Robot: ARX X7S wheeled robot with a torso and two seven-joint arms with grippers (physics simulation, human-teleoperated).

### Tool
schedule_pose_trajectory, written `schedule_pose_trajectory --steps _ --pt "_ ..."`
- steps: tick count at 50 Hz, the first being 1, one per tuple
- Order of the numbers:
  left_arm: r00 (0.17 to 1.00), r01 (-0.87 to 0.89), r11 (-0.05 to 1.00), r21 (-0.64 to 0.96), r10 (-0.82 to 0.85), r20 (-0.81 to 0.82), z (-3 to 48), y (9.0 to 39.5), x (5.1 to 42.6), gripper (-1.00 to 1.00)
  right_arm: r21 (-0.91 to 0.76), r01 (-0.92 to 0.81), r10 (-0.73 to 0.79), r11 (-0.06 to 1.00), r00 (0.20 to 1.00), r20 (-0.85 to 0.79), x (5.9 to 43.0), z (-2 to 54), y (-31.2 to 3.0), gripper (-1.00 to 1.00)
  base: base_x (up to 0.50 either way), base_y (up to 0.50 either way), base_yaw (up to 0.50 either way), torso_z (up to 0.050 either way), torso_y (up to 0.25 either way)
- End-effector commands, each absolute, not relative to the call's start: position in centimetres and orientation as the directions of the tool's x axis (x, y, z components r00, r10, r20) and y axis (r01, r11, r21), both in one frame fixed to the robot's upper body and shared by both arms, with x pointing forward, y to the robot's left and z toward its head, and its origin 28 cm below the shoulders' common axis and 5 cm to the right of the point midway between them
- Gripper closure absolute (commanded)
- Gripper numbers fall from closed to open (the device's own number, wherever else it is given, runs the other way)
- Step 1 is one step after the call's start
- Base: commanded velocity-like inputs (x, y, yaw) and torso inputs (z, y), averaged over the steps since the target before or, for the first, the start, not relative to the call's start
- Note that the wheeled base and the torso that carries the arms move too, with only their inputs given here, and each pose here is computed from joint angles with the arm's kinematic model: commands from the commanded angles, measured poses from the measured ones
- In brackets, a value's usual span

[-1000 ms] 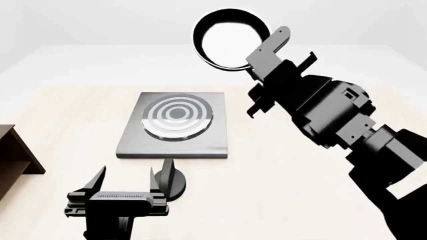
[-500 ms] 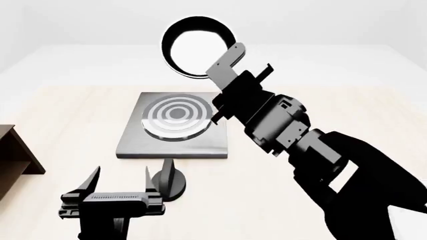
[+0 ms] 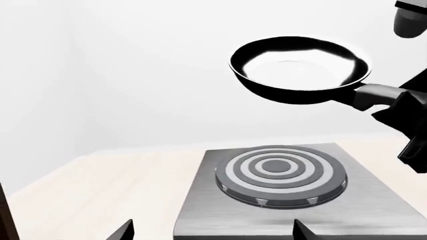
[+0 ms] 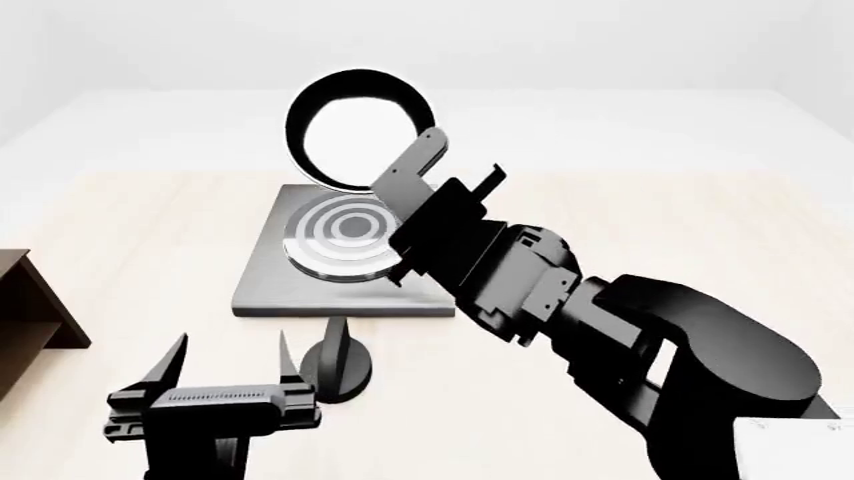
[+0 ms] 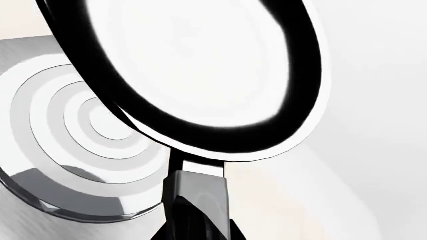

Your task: Turn on the stove and put the frying pan on it.

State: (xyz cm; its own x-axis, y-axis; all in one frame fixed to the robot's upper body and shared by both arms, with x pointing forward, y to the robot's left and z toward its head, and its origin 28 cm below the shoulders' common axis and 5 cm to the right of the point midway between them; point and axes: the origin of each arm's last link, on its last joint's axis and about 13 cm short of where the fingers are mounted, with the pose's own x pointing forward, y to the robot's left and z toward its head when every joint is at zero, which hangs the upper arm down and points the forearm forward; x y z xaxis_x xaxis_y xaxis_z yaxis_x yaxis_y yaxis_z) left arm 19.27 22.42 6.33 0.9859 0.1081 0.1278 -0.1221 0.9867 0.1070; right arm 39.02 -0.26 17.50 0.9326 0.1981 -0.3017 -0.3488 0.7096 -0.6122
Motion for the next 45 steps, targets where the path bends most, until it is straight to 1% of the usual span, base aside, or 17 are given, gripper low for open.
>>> schedule_pose_trajectory --steps 1,18,22,37,43,45 --pt "0.985 -0.137 0.983 0.122 0.121 0.126 6.0 22.7 19.4 -1.00 -0.677 -0.330 0.236 0.658 0.944 -0.231 38.8 18.0 1.0 1.00 0.00 0.00 0.00 0.000 0.000" --pt "0.982 -0.154 0.981 0.117 0.139 0.125 5.7 23.0 19.5 -1.00 -0.679 -0.358 0.252 0.641 0.934 -0.254 38.2 16.4 1.3 1.00 0.00 0.00 0.00 0.001 0.002" --pt "0.986 -0.123 0.989 0.084 0.112 0.125 5.4 23.0 19.4 -1.00 -0.682 -0.358 0.257 0.638 0.933 -0.250 38.1 16.2 1.4 1.00 0.00 0.00 0.00 0.000 0.000" --pt "0.987 -0.090 0.993 0.072 0.080 0.138 5.5 22.9 19.3 -1.00 -0.657 -0.385 0.273 0.649 0.923 -0.270 37.6 15.7 1.8 1.00 0.00 0.00 0.00 0.001 0.002" --pt "0.988 -0.078 0.994 0.073 0.067 0.139 5.5 22.9 19.2 -1.00 -0.561 -0.443 0.298 0.700 0.894 -0.335 37.6 16.4 2.0 1.00 0.00 0.00 0.00 0.000 0.000" --pt "0.988 -0.075 0.994 0.074 0.065 0.140 5.5 22.9 19.2 -1.00 -0.568 -0.442 0.299 0.695 0.895 -0.331 37.6 16.4 2.1 1.00 0.00 0.00 0.00 0.000 0.005"
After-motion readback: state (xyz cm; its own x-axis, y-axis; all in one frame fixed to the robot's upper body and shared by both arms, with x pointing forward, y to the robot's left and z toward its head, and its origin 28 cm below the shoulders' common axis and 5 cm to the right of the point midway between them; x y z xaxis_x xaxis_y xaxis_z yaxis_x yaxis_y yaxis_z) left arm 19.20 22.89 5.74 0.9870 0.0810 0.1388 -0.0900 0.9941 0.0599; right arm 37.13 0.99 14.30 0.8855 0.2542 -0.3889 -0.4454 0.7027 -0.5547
